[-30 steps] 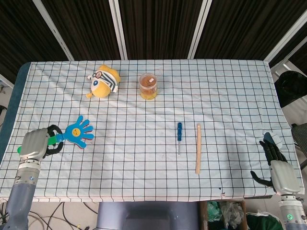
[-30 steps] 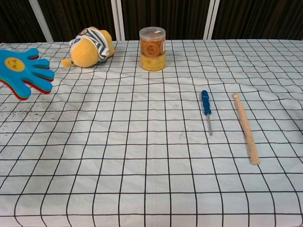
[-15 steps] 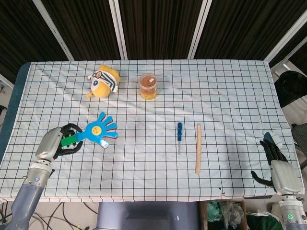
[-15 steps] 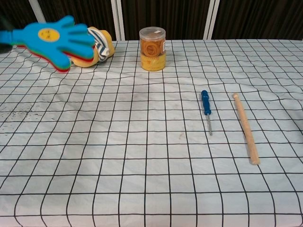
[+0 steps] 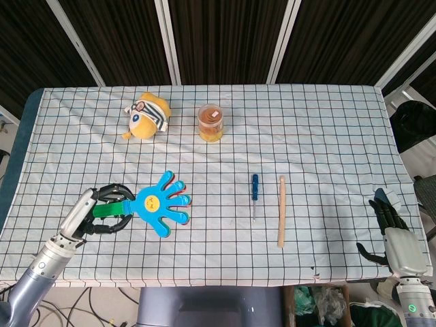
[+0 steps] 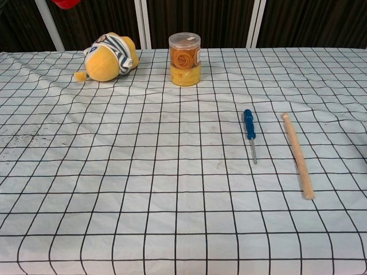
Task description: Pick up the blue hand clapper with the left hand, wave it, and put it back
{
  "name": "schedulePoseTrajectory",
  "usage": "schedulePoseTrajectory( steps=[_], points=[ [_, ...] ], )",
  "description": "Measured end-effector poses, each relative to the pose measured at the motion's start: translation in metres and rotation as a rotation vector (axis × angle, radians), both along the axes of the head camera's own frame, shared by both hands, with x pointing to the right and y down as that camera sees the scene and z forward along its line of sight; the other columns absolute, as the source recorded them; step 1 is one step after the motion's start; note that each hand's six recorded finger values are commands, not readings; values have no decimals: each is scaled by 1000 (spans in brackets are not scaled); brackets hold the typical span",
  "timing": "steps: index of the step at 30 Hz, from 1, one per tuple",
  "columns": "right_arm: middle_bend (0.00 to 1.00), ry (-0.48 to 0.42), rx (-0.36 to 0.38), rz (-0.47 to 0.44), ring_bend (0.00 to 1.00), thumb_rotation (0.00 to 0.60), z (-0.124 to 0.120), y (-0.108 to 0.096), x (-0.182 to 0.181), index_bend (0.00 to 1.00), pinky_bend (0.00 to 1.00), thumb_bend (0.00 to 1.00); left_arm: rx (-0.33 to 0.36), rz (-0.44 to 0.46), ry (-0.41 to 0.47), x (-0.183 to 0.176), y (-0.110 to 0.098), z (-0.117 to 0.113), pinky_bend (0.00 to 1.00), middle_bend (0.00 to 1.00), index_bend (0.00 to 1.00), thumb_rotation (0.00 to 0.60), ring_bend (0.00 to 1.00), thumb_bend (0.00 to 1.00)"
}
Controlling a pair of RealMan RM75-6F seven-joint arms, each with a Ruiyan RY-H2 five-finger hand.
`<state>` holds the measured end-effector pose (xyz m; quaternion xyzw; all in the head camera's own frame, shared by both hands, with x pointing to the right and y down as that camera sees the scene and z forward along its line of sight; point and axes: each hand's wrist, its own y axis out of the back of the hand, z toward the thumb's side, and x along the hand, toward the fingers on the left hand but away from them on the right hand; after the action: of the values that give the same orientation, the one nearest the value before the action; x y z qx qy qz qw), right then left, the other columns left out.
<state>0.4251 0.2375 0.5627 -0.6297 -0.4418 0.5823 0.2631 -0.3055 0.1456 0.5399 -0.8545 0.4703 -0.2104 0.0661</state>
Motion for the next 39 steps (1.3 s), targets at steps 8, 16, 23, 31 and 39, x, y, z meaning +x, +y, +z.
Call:
schedulePoseTrajectory(
  steps=[8, 16, 23, 31, 39],
  points=[
    [0, -2, -2, 4, 0, 600, 0, 0, 0, 0, 155, 218, 21, -118, -488, -39, -13, 22, 867, 815, 733, 600, 687, 517],
    [0, -2, -3, 5, 0, 600, 0, 0, 0, 0, 155, 218, -107, -92, -1030, -72, -2, 46, 867, 814, 733, 600, 687, 510],
    [0, -3, -3, 4, 0, 600, 0, 0, 0, 0, 155, 218, -132, -99, -999, -61, 1, 45, 861, 814, 734, 600, 684, 507],
    [0, -4, -3, 6, 0, 600, 0, 0, 0, 0, 155, 219, -65, -169, -472, -22, -10, 25, 851, 811, 732, 600, 681, 506],
    [0, -3, -5, 12, 0, 600, 0, 0, 1, 0, 155, 218, -32, -35, -144, 5, -5, 17, 850, 808, 730, 600, 676, 504]
  ],
)
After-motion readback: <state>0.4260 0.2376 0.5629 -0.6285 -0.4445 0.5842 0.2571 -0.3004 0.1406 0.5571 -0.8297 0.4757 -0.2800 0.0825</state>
